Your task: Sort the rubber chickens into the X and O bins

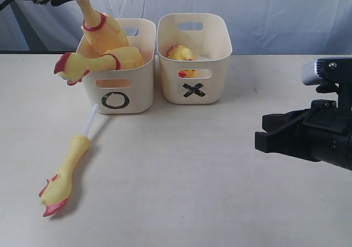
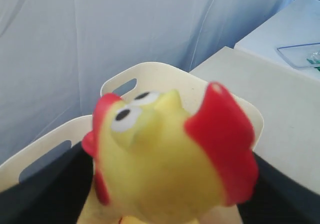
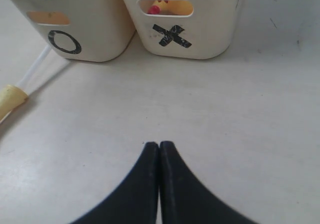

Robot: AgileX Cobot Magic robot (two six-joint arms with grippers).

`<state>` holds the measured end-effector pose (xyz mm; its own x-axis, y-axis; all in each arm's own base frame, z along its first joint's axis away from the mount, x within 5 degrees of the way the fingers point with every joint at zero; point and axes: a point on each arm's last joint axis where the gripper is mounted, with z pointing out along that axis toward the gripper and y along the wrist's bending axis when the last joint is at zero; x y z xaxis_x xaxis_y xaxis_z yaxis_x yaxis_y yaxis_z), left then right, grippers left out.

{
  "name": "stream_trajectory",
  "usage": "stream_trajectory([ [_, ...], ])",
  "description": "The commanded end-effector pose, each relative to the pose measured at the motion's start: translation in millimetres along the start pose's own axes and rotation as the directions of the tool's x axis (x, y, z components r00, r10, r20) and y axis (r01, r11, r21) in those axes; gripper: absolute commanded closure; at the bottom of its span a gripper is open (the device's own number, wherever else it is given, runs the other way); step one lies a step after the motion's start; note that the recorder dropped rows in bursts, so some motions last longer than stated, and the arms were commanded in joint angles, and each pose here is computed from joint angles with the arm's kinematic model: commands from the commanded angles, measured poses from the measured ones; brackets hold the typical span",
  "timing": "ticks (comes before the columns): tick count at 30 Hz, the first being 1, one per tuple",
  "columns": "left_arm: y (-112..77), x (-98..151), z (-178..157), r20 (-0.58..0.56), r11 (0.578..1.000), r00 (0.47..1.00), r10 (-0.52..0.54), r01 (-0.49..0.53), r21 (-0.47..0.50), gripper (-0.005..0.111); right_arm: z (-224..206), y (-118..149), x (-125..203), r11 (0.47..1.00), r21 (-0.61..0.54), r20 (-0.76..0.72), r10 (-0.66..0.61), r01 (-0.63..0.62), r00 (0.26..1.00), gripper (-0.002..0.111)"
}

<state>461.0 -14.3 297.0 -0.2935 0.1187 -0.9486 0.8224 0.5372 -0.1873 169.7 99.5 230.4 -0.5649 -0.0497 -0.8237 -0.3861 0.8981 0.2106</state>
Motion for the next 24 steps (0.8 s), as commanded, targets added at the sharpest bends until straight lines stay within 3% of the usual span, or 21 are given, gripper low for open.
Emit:
stream_trajectory([
  [1, -2.7, -5.8, 2.2, 0.021, 1.0, 1.0, 0.012, -0.012, -0.017, 0.024, -1.1, -1.2, -0.2, 1.0, 0.005, 0.009, 0.0, 0.0, 1.0, 0.109],
  [20, -3.3, -5.7, 2.2, 0.021, 1.0, 1.0, 0.014, -0.013, -0.011, 0.021, -1.1, -1.2, -0.2, 1.0, 0.005, 0.009, 0.0, 0.0, 1.0, 0.109],
  [24, -3.6, -5.5, 1.6, 0.02, 1.0, 1.0, 0.019, -0.019, -0.004, 0.016, -1.1, -1.2, -0.2, 1.0, 0.005, 0.009, 0.0, 0.0, 1.0, 0.109],
])
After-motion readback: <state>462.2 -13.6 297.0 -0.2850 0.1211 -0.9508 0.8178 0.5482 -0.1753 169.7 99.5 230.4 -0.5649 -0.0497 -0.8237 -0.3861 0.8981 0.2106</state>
